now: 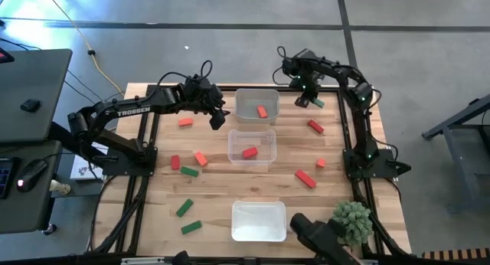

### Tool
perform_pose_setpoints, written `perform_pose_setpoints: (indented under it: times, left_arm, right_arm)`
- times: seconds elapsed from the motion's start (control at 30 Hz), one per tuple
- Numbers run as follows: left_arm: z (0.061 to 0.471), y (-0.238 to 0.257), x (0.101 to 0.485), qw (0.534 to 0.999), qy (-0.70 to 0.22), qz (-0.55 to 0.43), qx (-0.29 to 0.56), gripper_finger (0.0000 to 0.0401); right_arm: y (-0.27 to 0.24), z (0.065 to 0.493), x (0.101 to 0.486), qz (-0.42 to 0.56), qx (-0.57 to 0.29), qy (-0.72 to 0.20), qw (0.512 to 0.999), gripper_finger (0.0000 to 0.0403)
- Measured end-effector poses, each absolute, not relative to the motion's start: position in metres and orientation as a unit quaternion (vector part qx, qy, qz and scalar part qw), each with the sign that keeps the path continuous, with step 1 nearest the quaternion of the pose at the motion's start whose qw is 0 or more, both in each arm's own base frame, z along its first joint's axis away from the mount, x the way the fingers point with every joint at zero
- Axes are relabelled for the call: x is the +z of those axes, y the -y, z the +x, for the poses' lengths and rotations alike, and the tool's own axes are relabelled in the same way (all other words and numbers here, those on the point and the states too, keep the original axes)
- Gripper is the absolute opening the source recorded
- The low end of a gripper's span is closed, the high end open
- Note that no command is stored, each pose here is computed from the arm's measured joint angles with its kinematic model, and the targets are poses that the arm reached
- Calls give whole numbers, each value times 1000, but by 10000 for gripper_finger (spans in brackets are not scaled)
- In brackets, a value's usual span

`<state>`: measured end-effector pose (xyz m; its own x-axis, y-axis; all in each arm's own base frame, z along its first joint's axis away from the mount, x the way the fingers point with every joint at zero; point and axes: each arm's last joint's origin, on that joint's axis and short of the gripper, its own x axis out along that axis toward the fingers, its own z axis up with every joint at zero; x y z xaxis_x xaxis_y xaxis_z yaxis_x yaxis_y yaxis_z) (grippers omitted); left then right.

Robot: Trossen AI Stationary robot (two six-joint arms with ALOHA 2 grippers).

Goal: Sort & place blocks by color
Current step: Put the green block into the white bin

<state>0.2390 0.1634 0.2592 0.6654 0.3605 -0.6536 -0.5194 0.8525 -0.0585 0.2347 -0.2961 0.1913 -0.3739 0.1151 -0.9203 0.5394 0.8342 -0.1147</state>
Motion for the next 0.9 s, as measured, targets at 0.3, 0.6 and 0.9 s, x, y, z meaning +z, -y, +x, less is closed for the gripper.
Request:
perform_pose_setpoints:
  times: [0.3, 0.6, 0.9]
  left_arm:
    - [239, -163, 259, 904, -329, -123, 244, 229]
    - [235, -158, 253, 892, -360, -161, 219, 229]
    - [239, -134, 245, 878, -422, -150, 170, 229]
  right_arm:
    - [257, 239, 264, 244, -247, -712, 610, 75]
    - [187, 255, 330, 267, -250, -601, 710, 75]
    - [108, 293, 355, 265, -206, -529, 780, 75]
